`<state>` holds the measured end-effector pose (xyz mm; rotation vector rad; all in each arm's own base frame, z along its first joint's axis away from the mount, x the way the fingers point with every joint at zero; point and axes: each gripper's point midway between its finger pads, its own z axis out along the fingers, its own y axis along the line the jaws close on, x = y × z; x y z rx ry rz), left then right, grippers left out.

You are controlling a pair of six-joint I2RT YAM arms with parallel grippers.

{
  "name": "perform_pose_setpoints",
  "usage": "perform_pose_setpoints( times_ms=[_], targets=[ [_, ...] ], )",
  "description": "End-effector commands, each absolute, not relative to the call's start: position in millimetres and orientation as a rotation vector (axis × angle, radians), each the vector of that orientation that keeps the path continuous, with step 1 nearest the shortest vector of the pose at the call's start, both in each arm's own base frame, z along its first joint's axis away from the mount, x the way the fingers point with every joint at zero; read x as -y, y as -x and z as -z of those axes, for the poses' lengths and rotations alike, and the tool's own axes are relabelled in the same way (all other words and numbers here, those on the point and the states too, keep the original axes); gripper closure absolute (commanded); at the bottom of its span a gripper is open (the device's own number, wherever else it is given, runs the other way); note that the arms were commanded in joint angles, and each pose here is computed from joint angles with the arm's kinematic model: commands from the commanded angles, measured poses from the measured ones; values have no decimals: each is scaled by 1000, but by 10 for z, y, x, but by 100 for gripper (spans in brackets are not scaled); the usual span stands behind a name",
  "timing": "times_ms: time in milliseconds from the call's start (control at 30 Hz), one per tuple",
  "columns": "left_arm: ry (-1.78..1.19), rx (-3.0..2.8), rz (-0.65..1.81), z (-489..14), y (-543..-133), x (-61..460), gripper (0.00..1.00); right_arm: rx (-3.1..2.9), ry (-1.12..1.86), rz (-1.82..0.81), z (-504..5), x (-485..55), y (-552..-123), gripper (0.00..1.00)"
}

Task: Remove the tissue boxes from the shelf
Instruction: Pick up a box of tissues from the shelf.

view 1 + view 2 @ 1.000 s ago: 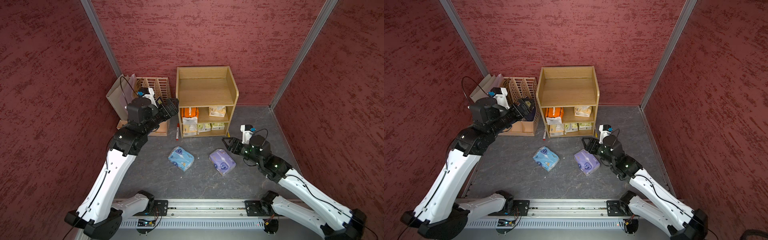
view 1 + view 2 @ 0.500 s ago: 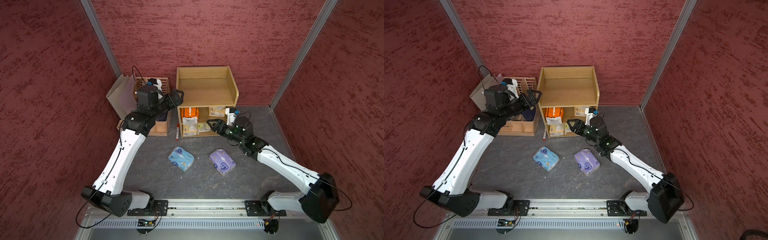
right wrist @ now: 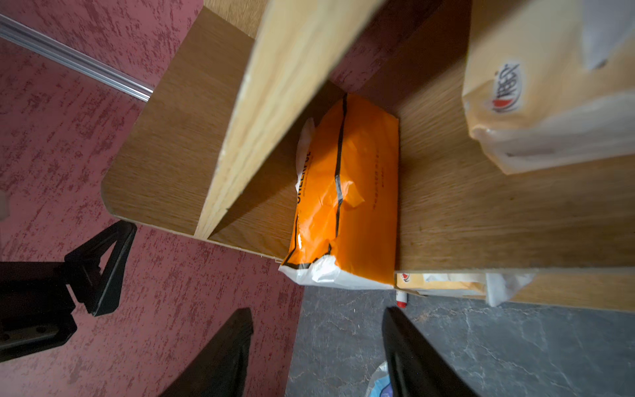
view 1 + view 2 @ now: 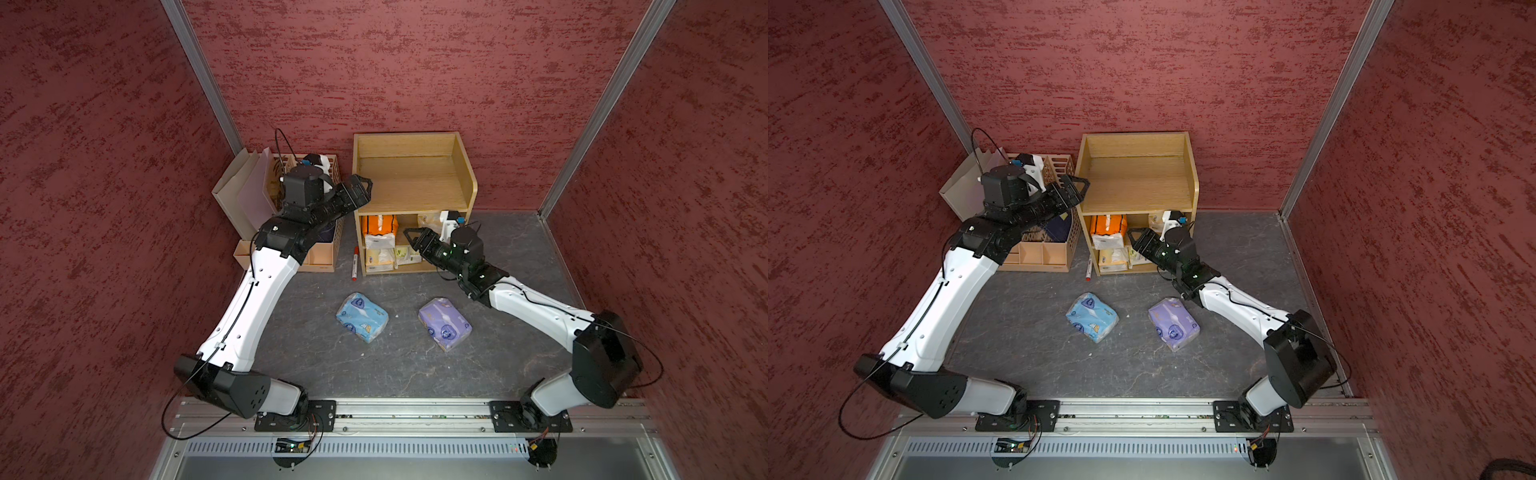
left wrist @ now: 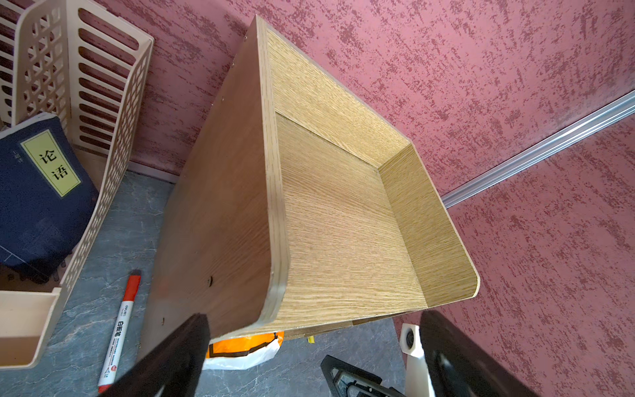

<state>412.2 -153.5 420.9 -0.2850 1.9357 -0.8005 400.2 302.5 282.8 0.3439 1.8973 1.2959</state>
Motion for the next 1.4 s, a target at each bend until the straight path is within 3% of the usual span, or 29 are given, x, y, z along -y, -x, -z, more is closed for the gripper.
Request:
perform_pose_setpoints(
  times_ms=[0,1100,1167,1367],
  targets=[
    [278,-1926,829,-4216,-4183,1605,0,-1835,-435,-1320,-2827,-3021,-4174,38],
    [317,-1956,878,-4056,-4120,1774,0,-1924,-428,-1414,-2405,-3589,-4653,42],
    [316,-1960,876,-4049,-4106,1769,0,-1935,-427,-1417,-2377,-3608,-4654,46],
    [322,-1953,866,-4061,-4045,1732,0,-1952,-398,-1410,-2398,-3595,-4589,71]
  ],
)
